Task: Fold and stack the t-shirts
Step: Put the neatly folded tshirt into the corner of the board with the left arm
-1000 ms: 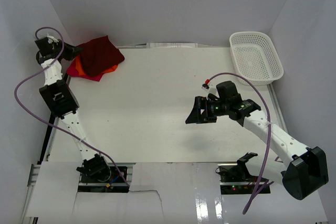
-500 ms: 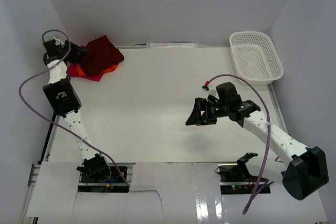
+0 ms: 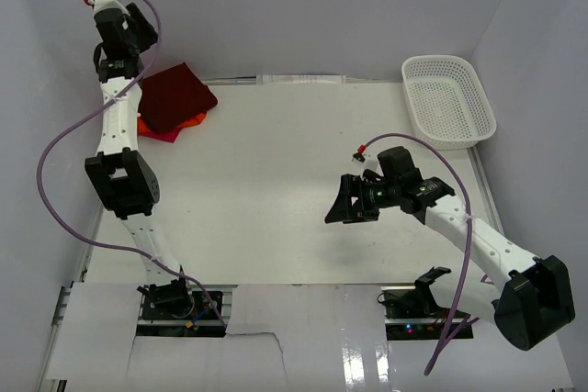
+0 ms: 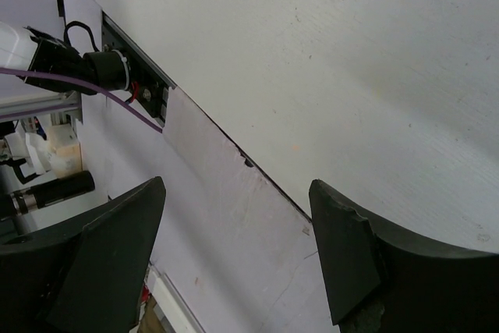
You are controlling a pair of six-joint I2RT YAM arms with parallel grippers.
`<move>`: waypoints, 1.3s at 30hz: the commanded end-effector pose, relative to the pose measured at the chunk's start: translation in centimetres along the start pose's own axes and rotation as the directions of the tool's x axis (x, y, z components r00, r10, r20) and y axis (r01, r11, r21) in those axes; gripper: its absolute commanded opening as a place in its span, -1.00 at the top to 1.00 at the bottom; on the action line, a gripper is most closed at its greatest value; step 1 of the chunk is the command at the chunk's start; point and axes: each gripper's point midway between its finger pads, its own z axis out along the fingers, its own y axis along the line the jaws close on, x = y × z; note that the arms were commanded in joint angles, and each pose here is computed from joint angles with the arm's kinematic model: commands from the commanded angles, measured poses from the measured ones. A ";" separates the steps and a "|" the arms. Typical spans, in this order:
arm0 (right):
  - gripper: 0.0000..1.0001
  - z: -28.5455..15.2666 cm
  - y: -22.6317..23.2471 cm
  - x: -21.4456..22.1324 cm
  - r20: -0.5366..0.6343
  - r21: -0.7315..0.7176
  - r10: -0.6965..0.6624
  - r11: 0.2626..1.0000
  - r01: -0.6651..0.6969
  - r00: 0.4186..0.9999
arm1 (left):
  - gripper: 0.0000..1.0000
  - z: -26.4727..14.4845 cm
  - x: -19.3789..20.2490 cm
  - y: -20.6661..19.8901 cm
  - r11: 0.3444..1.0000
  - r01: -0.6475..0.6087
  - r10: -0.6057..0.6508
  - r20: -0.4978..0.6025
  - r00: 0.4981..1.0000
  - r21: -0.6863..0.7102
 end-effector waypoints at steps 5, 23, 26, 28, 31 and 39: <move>-0.60 0.0 1.1 0.0 0.005 -0.061 -0.032 0.998 0.032 0.999 | -0.28 -1.2 4.8 1.5 0.966 -0.182 0.183 -0.010 0.983 -0.182; -0.60 0.8 0.9 0.9 -0.039 -0.115 -0.045 0.993 0.041 0.998 | -0.71 3.1 13.5 8.1 0.943 -0.189 0.186 -0.039 0.982 -0.274; -0.60 1.1 0.7 1.1 -0.049 -0.122 -0.037 0.992 0.031 0.998 | -0.73 5.2 14.9 9.3 0.950 -0.176 0.171 -0.045 0.984 -0.256; -0.60 1.2 0.7 1.2 -0.052 -0.131 -0.037 0.991 0.030 0.998 | -0.75 6.8 16.5 9.4 0.966 -0.166 0.158 -0.058 0.986 -0.199; -0.60 1.4 0.3 1.8 -0.070 -0.130 -0.031 0.991 0.021 0.997 | -0.80 8.7 17.4 10.5 0.973 -0.151 0.150 -0.017 0.989 -0.176; -0.60 1.6 -0.2 2.4 -0.088 -0.124 -0.014 0.992 0.003 0.996 | -0.84 9.5 17.6 13.9 0.952 -0.171 0.184 0.029 0.983 -0.254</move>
